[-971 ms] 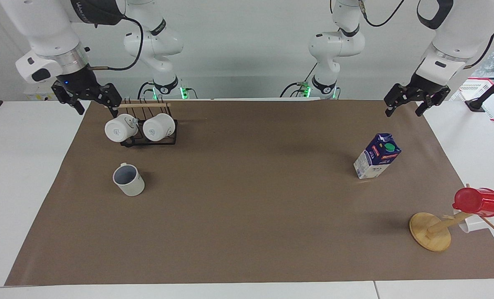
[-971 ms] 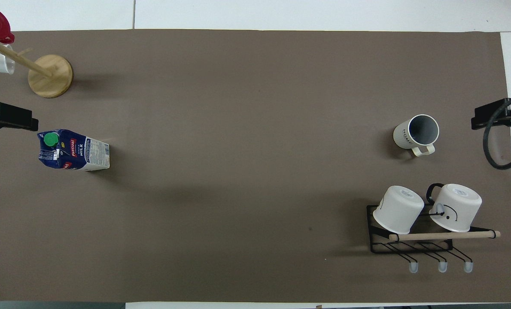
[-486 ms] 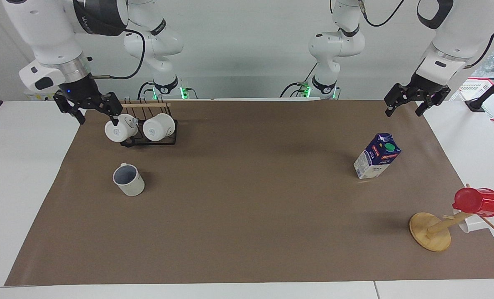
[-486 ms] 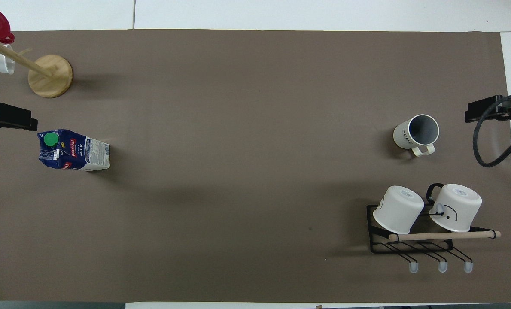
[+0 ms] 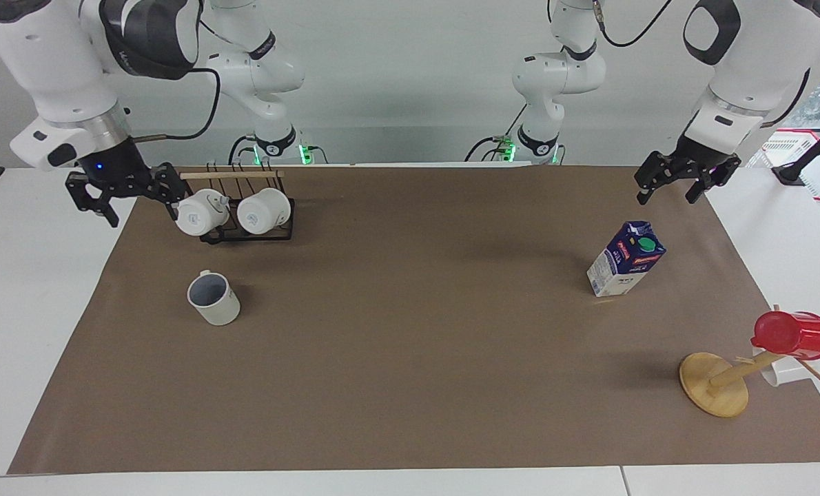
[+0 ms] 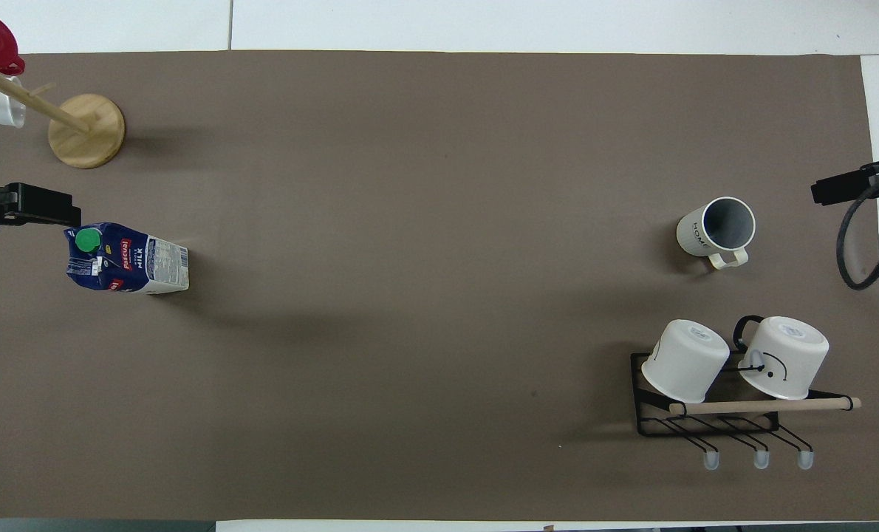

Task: Place cup and milk on table
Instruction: 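Grasp the milk carton with the left gripper while the right gripper grasps the mug, then carry the carton and mug toward the table center with both grippers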

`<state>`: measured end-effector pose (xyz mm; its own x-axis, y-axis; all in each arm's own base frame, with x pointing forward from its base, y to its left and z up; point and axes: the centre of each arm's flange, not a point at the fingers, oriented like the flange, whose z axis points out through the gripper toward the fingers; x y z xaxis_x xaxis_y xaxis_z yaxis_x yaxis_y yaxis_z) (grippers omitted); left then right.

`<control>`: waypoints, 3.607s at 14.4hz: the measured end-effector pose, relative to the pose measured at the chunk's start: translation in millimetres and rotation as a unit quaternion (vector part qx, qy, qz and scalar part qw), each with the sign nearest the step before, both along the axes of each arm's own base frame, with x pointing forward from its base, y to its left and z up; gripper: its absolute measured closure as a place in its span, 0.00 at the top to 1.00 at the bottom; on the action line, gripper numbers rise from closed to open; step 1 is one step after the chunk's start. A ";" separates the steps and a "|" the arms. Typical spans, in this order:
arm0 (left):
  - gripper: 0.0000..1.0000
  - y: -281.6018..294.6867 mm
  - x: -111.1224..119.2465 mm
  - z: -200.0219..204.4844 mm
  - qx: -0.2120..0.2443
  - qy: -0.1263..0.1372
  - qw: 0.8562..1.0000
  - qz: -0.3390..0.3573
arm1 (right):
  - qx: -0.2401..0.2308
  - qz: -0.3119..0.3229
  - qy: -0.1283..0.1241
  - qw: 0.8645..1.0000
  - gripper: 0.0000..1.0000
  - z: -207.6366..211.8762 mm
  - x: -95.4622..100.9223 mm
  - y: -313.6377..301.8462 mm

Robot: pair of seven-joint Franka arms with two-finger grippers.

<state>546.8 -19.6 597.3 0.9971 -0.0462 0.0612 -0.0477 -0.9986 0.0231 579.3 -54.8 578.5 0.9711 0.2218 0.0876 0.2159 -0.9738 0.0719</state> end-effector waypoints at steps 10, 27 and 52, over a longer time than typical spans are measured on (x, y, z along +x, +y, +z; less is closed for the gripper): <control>1.00 17.9 -2.6 -77.7 0.000 0.004 1.000 0.019 | 0.012 0.126 -0.011 0.992 1.00 -157.9 36.4 -24.8; 0.96 29.9 -8.0 -133.2 0.000 -0.014 0.999 0.050 | 0.031 0.147 0.010 0.989 0.05 -225.6 27.6 -12.8; 0.42 -104.5 13.0 -46.8 0.000 -0.056 0.998 0.034 | 0.064 0.026 -0.031 0.997 0.05 -194.8 -24.1 317.6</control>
<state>559.8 -124.1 550.5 0.9849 0.0205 0.1716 0.0170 -0.9996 0.0214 555.3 262.8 383.7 0.9505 0.2555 0.1771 0.2659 -0.9633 -0.0372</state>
